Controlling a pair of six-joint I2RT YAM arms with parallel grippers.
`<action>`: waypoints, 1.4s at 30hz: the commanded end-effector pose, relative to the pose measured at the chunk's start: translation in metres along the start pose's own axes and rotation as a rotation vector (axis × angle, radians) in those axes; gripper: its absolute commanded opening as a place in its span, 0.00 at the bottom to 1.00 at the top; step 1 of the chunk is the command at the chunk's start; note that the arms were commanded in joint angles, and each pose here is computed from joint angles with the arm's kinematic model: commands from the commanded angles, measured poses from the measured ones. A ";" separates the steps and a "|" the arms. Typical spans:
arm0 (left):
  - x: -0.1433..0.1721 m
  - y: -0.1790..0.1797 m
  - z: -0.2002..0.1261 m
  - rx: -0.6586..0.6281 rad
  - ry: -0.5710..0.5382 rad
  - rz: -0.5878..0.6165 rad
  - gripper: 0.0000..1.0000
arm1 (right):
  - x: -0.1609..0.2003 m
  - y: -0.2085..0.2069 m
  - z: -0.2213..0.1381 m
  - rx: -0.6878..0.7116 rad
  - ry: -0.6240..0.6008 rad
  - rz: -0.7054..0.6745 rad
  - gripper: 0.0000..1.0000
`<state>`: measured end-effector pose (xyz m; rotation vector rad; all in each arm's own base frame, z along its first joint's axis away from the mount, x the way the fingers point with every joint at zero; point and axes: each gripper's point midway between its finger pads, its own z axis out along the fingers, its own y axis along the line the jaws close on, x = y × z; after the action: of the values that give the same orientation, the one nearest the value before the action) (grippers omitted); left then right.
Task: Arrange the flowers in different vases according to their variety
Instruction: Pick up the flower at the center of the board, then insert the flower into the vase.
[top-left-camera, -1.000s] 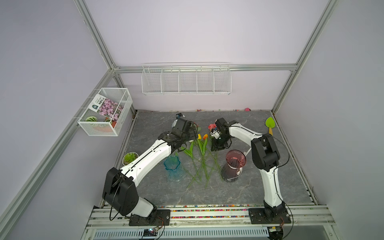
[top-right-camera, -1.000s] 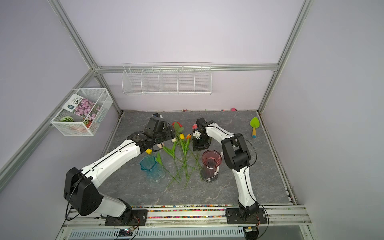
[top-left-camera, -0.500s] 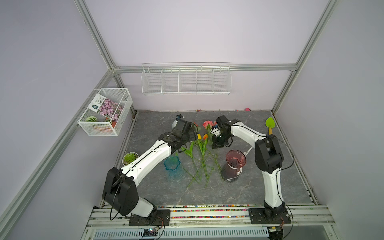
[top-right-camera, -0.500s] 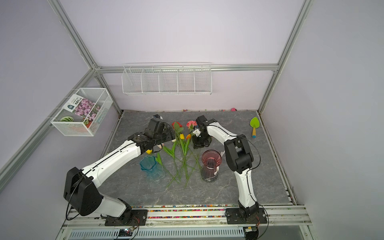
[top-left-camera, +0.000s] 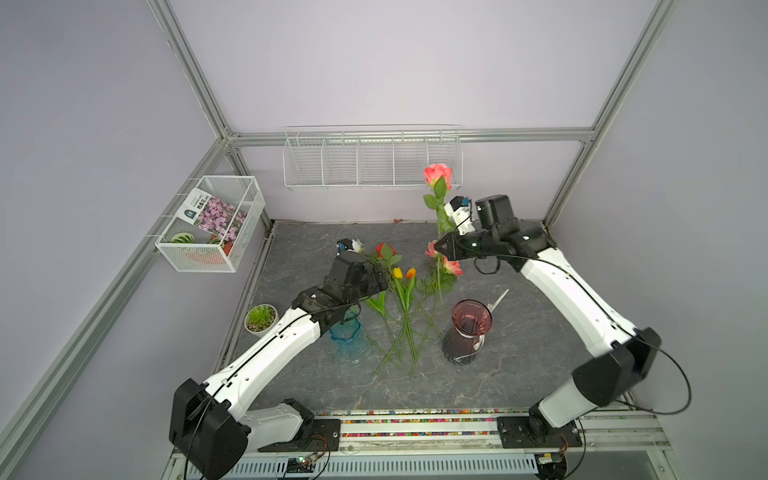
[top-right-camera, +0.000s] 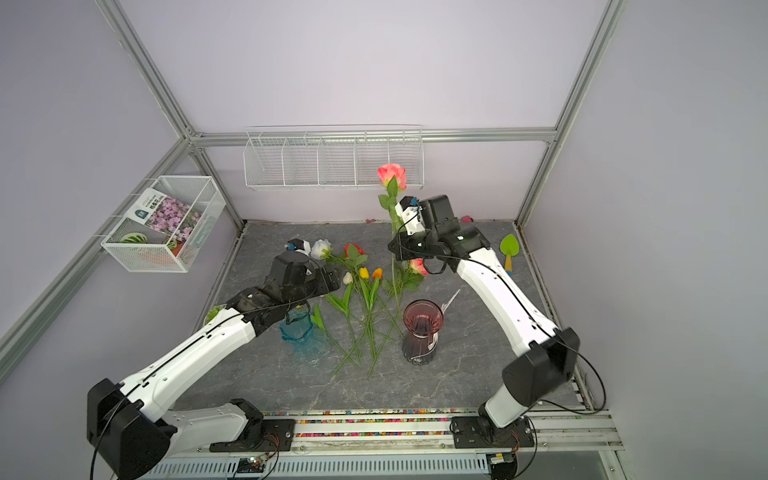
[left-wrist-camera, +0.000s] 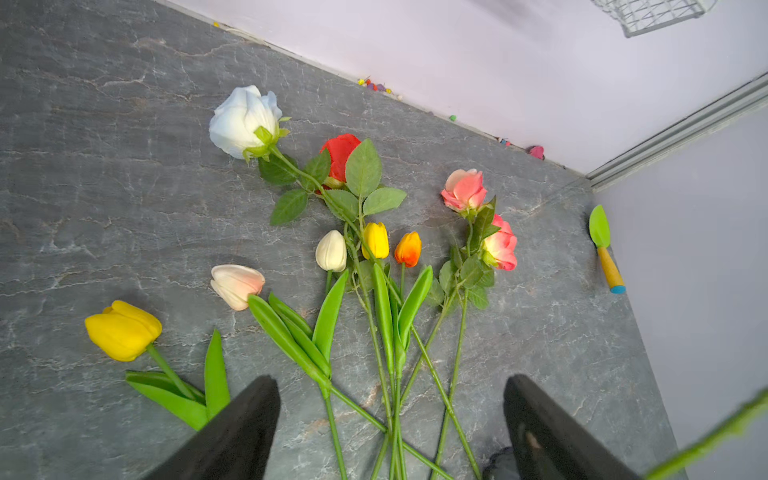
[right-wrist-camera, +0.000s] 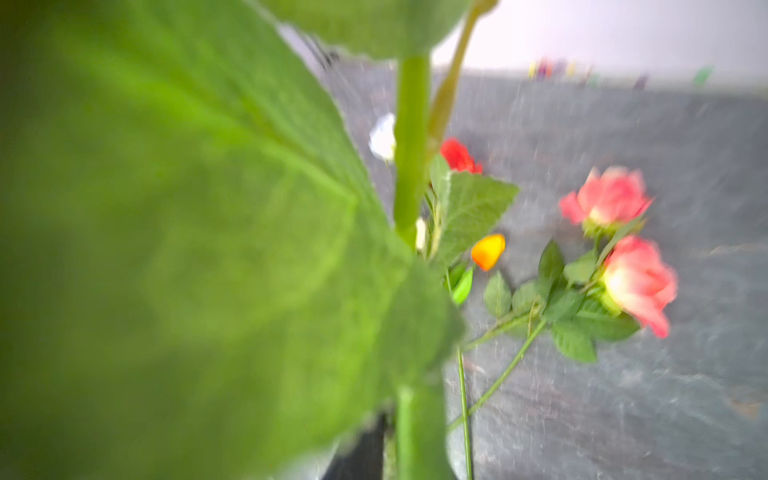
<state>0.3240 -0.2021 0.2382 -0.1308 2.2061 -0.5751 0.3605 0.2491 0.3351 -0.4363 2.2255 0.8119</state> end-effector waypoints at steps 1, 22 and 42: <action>-0.004 -0.002 -0.009 0.032 -0.041 0.011 0.91 | -0.024 0.014 -0.044 0.012 -0.166 -0.014 0.00; -0.006 0.011 -0.030 0.010 -0.092 0.025 0.97 | 0.015 0.027 -0.146 0.061 -0.347 -0.056 0.00; -0.002 0.013 0.000 -0.072 -0.017 0.058 1.00 | 0.138 -0.017 -0.086 0.091 -0.136 0.047 0.38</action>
<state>0.3224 -0.1882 0.2346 -0.1210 2.1821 -0.4929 0.2329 0.1742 0.2766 -0.2860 2.1441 0.7596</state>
